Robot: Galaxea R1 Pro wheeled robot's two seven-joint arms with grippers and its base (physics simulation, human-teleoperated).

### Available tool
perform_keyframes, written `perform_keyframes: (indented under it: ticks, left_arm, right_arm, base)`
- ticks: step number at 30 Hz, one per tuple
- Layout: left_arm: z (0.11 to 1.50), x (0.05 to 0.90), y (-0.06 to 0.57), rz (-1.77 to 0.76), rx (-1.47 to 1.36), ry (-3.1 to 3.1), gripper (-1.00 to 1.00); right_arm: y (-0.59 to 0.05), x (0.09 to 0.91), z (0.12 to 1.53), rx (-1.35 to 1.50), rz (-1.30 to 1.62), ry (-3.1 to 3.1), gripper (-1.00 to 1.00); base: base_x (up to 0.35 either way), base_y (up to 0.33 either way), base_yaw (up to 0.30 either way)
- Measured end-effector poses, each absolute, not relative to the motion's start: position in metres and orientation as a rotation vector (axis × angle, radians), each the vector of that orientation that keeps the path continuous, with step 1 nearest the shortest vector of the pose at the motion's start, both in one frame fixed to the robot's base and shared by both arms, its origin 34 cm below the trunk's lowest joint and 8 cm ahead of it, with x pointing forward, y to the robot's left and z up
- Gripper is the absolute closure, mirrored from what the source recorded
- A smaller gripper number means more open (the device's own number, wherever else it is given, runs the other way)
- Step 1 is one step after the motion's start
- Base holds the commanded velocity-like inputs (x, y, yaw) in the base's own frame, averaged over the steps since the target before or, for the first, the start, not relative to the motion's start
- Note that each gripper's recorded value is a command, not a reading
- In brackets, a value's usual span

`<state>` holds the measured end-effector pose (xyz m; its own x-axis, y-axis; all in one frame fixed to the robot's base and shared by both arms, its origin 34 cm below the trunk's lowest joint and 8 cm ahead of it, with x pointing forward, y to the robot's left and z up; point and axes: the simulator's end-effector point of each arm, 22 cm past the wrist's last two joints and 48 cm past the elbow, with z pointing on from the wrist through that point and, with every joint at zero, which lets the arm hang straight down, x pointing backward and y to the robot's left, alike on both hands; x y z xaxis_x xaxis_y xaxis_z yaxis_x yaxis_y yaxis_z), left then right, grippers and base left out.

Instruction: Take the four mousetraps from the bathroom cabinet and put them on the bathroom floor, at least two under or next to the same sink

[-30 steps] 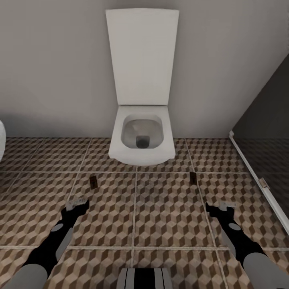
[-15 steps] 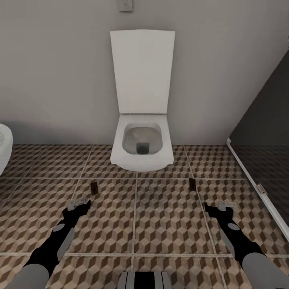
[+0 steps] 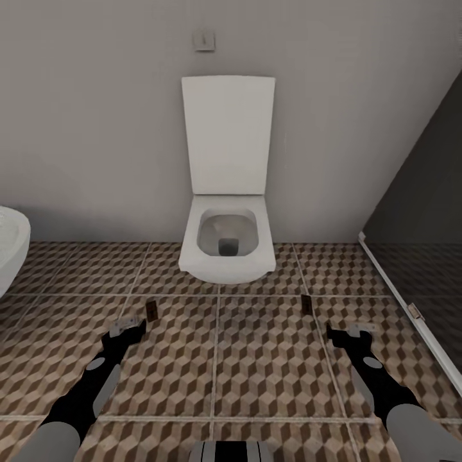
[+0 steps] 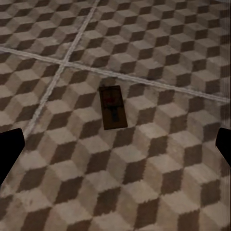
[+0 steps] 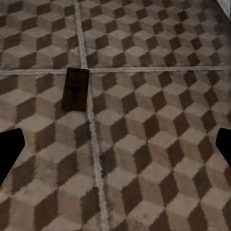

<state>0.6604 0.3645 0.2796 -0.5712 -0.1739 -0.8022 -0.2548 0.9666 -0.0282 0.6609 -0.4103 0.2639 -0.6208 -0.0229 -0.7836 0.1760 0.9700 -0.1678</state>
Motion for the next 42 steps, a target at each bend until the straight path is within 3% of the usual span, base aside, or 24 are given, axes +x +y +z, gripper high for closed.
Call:
perform_keyframes:
  ticks: [42]
  left_arm:
    - [0.364, 0.676, 0.365, 0.088, -0.326, 2.068, -1.0]
  right_arm:
    - [-0.381, 0.677, 0.34, 0.102, -0.224, 2.13, -1.0]
  base:
    - [0.0, 0.0, 0.0]
